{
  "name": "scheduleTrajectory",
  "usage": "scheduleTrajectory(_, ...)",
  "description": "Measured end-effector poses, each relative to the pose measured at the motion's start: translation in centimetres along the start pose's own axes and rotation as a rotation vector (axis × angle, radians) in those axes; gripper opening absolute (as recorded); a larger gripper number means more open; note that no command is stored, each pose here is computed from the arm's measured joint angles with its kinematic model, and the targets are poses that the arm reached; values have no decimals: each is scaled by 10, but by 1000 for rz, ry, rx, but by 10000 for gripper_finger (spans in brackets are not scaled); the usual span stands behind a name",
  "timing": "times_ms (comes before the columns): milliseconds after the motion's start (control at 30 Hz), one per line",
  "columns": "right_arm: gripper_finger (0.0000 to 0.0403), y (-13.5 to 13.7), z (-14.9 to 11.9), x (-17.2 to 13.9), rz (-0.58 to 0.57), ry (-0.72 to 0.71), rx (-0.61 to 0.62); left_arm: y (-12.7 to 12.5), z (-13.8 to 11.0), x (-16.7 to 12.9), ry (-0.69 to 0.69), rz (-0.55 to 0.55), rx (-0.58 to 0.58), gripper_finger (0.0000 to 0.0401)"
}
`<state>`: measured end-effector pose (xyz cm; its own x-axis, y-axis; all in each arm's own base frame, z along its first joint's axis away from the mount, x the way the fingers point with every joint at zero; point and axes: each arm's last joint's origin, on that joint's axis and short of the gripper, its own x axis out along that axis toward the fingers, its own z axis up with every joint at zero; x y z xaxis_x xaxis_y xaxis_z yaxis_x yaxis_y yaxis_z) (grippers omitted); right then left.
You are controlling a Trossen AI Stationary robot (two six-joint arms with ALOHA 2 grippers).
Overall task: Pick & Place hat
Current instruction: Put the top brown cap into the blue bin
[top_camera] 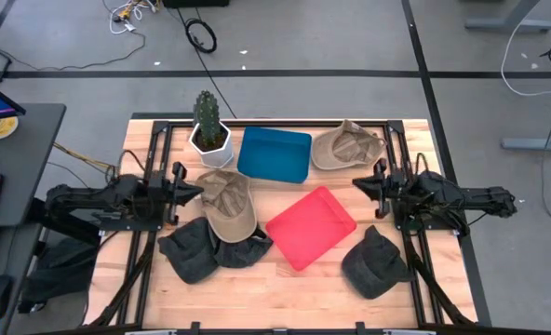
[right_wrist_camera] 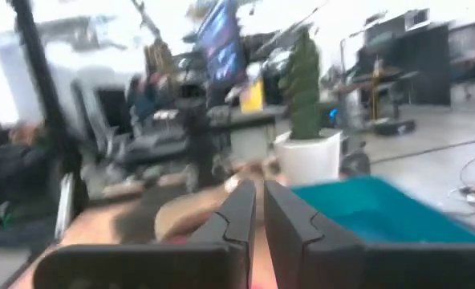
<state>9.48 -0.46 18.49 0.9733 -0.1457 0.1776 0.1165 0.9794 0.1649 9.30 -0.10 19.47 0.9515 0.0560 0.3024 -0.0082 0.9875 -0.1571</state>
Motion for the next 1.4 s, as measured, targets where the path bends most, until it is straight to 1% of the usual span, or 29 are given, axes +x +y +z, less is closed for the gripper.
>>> scheduleTrajectory(100, 33, 1, 10, 0, 16, -100, 109, -1, 8, 0, -89, 1, -80, 3)
scheduleTrajectory(167, 33, 0, 15, -1, -18, -160, 135, 0, 13, -1, -141, 37, -203, 3)
scheduleTrajectory(233, 33, -1, 20, -2, -53, -225, 211, 2, 15, -1, -190, 102, -326, 3)
scheduleTrajectory(300, 33, -2, 26, -4, -92, -295, 254, 4, 17, -2, -232, 144, -414, 3)
scheduleTrajectory(367, 33, -3, 31, -6, -133, -356, 254, 5, 17, -2, -244, 170, -455, 3)
scheduleTrajectory(467, 33, -2, 38, -8, -111, -424, 212, 7, 18, -3, -290, 228, -555, 3)
scheduleTrajectory(567, 33, 0, 41, -9, -72, -446, 183, 7, 21, -4, -333, 222, -653, 3)
scheduleTrajectory(633, 33, 1, 46, -9, -63, -447, 213, 7, 26, -4, -375, 207, -679, 3)
scheduleTrajectory(667, 33, 2, 51, -9, -54, -448, 229, 7, 28, -4, -378, 222, -676, 3)
scheduleTrajectory(733, 33, 4, 61, -8, -32, -434, 230, 5, 40, -2, -397, 235, -640, 3)
scheduleTrajectory(800, 33, 7, 74, -6, -26, -407, 198, 3, 57, 0, -419, 242, -570, 3)
scheduleTrajectory(900, 33, 11, 95, 1, -43, -348, 143, -1, 78, 10, -394, 268, -442, 3)
scheduleTrajectory(1100, 34, 21, 145, 24, -69, -239, 81, -13, 120, 42, -330, 209, -224, 3)
scheduleTrajectory(1167, 36, 25, 162, 35, -92, -185, 38, -16, 133, 55, -313, 214, -136, 3)
scheduleTrajectory(1300, 48, 31, 197, 56, -138, -64, -110, -22, 157, 82, -292, 233, -18, 9)
scheduleTrajectory(1400, 62, 31, 222, 67, -250, 63, -149, -25, 166, 99, -248, 245, 55, 31)
